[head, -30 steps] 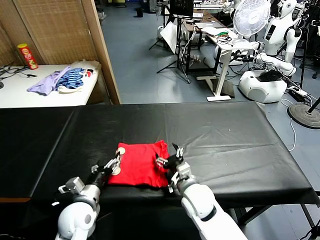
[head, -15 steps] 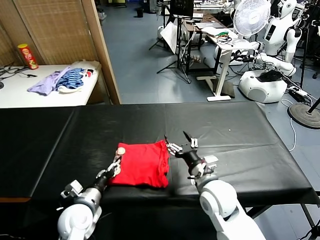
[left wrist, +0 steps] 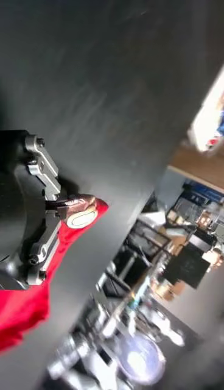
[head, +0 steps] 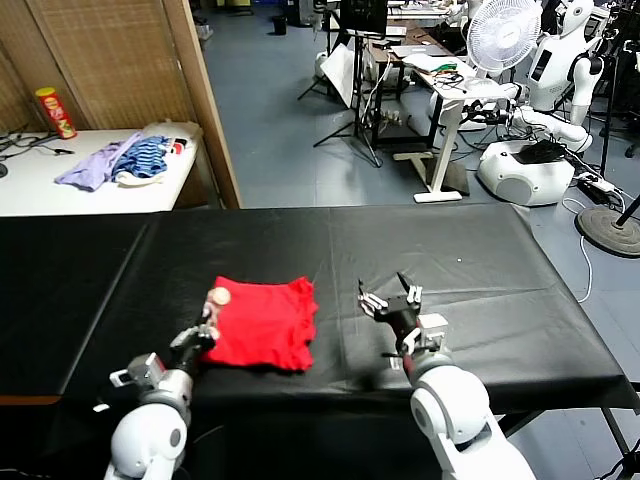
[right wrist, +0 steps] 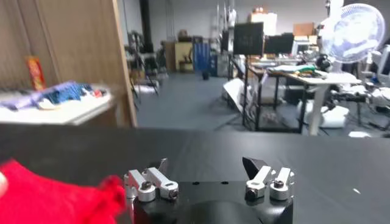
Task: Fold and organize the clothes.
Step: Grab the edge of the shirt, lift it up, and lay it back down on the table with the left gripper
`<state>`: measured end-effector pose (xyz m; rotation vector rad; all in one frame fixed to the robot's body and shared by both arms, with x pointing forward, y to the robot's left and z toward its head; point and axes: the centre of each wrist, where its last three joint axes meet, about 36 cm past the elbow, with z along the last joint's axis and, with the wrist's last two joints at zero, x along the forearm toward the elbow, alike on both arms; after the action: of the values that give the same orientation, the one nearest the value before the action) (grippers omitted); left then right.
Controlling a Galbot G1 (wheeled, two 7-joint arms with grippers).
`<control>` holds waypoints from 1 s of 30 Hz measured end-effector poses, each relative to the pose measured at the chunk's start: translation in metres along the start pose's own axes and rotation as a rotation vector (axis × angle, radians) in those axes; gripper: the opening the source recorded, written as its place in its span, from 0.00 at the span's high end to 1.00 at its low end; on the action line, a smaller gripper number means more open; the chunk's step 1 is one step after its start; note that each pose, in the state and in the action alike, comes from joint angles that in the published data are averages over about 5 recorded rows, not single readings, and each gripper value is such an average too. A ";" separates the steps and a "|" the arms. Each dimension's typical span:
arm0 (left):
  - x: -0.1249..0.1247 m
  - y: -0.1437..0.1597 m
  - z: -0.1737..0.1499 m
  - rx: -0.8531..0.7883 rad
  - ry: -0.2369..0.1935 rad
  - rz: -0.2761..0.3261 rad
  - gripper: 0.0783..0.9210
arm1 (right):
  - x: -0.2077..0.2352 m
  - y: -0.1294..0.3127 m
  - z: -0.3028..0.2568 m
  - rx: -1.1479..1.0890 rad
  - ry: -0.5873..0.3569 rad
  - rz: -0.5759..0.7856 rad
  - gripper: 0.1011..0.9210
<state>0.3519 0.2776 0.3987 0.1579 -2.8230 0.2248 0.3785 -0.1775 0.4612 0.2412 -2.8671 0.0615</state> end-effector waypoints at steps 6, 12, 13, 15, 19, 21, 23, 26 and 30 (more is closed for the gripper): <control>0.000 0.034 -0.013 -0.382 -0.075 -0.132 0.92 | 0.005 -0.005 0.007 0.014 0.033 0.029 0.15; 0.009 0.078 -0.055 -0.724 -0.177 -0.256 0.92 | 0.003 -0.005 0.009 0.011 0.043 0.032 0.15; 0.011 0.081 -0.062 -0.760 -0.198 -0.267 0.92 | 0.003 -0.004 0.010 0.009 0.045 0.031 0.15; 0.017 0.081 -0.074 -0.802 -0.232 -0.273 0.92 | 0.003 -0.001 0.011 0.006 0.050 0.028 0.15; 0.023 0.060 -0.077 -0.743 -0.242 -0.218 0.92 | 0.004 0.002 0.015 0.006 0.061 0.024 0.15; 0.023 0.043 -0.068 -0.658 -0.220 -0.155 0.92 | 0.005 0.002 0.017 0.008 0.064 0.024 0.15; 0.022 0.024 -0.053 -0.553 -0.183 -0.077 0.92 | 0.007 -0.001 0.018 0.009 0.064 0.020 0.15; 0.021 -0.009 -0.030 -0.379 -0.114 0.051 0.92 | 0.007 -0.005 0.020 0.009 0.057 -0.003 0.15; 0.021 -0.050 -0.008 -0.195 -0.075 0.199 0.88 | 0.005 -0.007 0.023 0.001 0.053 -0.064 0.15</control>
<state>0.3408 0.2279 0.4192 -0.1619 -2.9140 -0.0141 0.3689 -0.1868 0.4409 0.3258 -2.8044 0.0555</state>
